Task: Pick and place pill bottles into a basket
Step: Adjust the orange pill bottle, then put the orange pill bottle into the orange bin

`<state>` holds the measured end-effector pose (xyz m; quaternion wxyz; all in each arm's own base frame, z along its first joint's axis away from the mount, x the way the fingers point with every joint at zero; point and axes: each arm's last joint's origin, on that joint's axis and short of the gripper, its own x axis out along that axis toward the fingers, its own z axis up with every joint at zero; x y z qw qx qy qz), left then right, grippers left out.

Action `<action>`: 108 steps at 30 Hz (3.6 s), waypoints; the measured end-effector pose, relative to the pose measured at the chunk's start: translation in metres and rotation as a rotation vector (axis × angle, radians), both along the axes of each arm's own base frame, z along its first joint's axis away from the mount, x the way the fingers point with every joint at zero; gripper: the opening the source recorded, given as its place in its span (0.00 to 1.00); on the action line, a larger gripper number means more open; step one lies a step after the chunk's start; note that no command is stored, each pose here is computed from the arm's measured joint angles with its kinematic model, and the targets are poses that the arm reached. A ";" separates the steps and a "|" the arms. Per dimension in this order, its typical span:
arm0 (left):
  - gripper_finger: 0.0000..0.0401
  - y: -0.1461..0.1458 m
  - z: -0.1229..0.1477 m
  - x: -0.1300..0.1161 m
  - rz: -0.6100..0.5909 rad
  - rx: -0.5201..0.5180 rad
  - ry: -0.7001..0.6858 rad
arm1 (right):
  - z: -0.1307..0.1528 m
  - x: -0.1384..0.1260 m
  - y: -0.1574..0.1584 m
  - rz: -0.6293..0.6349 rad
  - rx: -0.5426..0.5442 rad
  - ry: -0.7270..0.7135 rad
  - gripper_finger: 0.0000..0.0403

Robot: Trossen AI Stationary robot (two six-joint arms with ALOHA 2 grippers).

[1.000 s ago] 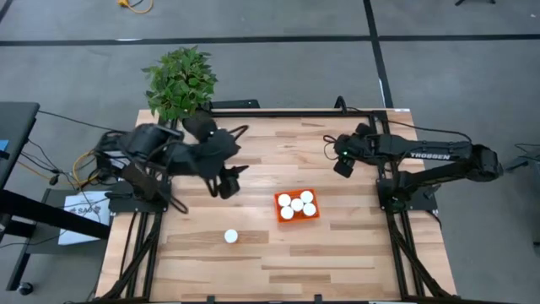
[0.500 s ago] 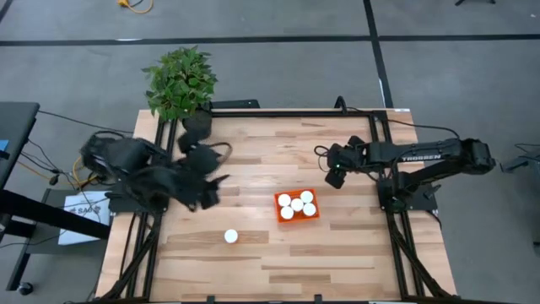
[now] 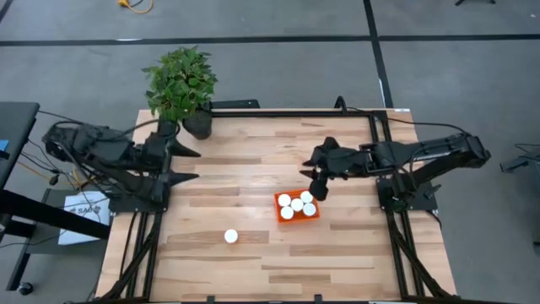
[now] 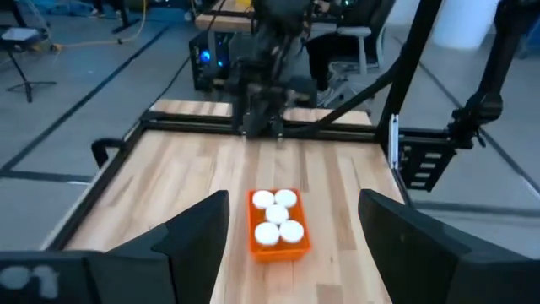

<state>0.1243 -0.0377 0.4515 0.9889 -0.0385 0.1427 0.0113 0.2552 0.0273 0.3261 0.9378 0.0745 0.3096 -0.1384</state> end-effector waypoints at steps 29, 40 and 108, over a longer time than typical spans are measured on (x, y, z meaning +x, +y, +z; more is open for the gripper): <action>0.63 -0.012 -0.156 0.020 -0.072 -0.262 -0.196 | -0.101 0.077 0.081 0.469 0.070 0.737 0.00; 0.63 -0.012 -0.156 0.020 -0.072 -0.270 -0.194 | -0.121 0.101 0.087 0.510 -0.012 0.835 0.00; 0.70 -0.041 -0.194 0.078 -0.133 -0.369 0.397 | 0.052 -0.060 0.028 -0.020 -0.094 0.583 0.00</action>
